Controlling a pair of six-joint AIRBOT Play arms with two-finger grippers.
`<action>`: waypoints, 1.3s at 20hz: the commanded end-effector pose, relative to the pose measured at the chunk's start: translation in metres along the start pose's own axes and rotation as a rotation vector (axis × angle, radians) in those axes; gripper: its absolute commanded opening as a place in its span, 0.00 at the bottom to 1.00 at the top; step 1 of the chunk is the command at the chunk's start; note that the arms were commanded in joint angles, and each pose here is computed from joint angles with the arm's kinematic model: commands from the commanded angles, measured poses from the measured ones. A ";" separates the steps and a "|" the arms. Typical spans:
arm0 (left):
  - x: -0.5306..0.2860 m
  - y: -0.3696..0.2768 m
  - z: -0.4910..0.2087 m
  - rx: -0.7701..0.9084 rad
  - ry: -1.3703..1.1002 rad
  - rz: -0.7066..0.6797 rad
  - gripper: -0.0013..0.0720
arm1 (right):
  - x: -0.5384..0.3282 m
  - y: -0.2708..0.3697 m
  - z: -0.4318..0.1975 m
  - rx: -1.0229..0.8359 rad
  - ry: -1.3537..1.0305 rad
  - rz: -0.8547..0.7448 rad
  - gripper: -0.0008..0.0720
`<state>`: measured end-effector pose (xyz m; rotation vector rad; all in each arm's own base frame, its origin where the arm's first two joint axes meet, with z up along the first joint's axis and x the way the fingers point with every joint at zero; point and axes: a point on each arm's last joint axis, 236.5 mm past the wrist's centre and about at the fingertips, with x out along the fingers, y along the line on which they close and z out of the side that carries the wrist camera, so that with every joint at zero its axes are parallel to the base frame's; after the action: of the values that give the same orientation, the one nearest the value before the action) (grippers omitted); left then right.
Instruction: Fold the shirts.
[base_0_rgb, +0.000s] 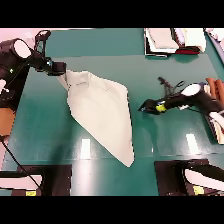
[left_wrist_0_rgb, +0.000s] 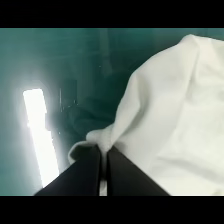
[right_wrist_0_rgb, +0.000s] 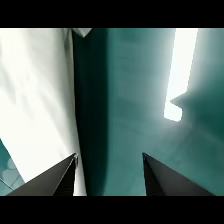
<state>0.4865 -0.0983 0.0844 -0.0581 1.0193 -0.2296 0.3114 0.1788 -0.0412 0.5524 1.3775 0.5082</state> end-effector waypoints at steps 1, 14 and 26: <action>-0.001 0.003 -0.002 0.002 0.009 0.005 0.05 | 0.059 0.021 -0.008 -0.011 0.053 0.038 0.66; -0.156 0.006 0.056 0.099 -0.349 0.126 0.05 | -0.094 0.122 0.116 -0.489 -0.303 -0.059 0.04; -0.485 -0.043 -0.011 0.194 -1.028 0.126 0.05 | -0.400 0.219 0.052 -0.653 -0.897 -0.178 0.04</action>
<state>0.2665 -0.0407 0.4649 0.0635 0.0780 -0.1576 0.3374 0.1089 0.3832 0.0834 0.3927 0.5092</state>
